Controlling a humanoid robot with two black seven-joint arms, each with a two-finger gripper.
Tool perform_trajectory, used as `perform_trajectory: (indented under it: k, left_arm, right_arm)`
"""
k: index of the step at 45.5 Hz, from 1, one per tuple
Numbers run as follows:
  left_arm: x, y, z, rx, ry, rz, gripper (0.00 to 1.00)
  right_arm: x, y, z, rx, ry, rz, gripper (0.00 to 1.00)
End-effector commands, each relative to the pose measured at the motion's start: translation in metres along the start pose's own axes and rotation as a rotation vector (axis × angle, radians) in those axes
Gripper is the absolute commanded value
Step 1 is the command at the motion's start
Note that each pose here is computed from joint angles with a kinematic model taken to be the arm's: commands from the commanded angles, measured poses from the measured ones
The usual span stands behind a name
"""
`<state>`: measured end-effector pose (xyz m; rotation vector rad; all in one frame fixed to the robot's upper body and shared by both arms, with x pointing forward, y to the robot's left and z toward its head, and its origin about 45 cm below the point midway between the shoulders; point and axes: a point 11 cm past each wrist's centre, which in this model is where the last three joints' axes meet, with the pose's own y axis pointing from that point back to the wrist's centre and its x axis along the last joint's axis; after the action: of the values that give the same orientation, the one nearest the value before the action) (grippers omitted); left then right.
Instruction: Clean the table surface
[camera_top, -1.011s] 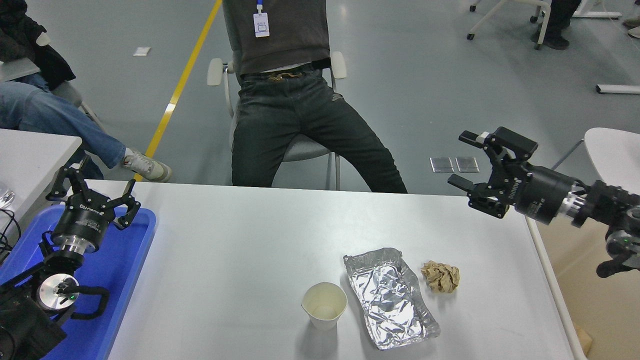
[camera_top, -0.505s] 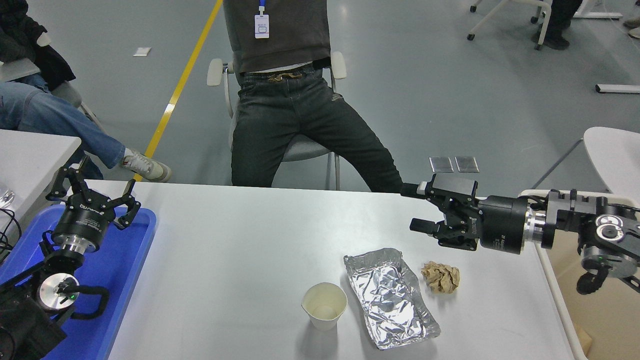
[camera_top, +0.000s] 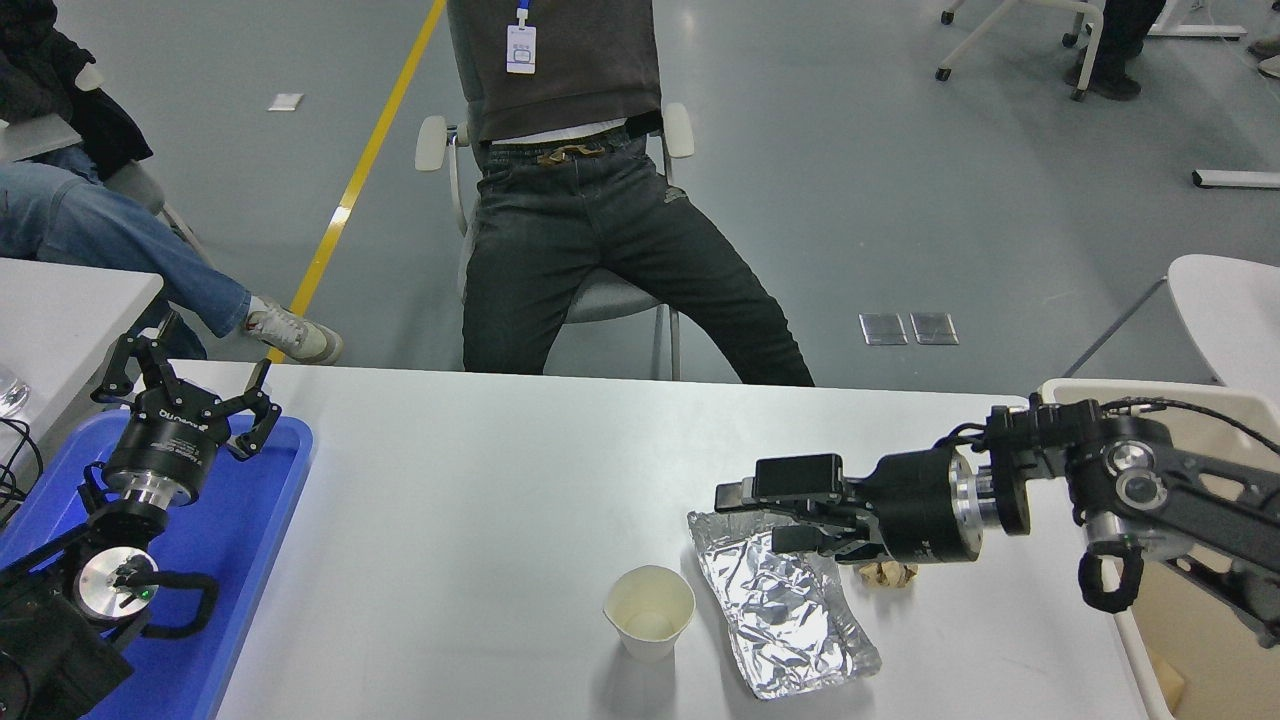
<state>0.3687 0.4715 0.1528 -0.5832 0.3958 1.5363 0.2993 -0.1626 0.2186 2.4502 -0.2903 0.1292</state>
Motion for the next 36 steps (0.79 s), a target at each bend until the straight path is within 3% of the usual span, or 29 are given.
perform_trajectory:
  k: [1,8,18,36]
  left_arm:
    - [0.0,0.0,0.0,0.0,0.0,0.0,1.0]
    - [0.0,0.0,0.0,0.0,0.0,0.0,1.0]
    - [0.0,0.0,0.0,0.001,-0.001,0.0,1.0]
    - [0.0,0.0,0.0,0.0,0.002,-0.002,1.0]
  right_arm:
    - [-0.007,-0.03,0.003,-0.114,0.012,-0.053,0.99]
    - [-0.003,-0.037,-0.006,-0.117,0.032,-0.05,0.99]
    - [-0.006,-0.052,0.018,-0.226,0.014,-0.054,0.99]
    - [-0.013,-0.08,0.011,-0.203,-0.019,-0.046,0.99]
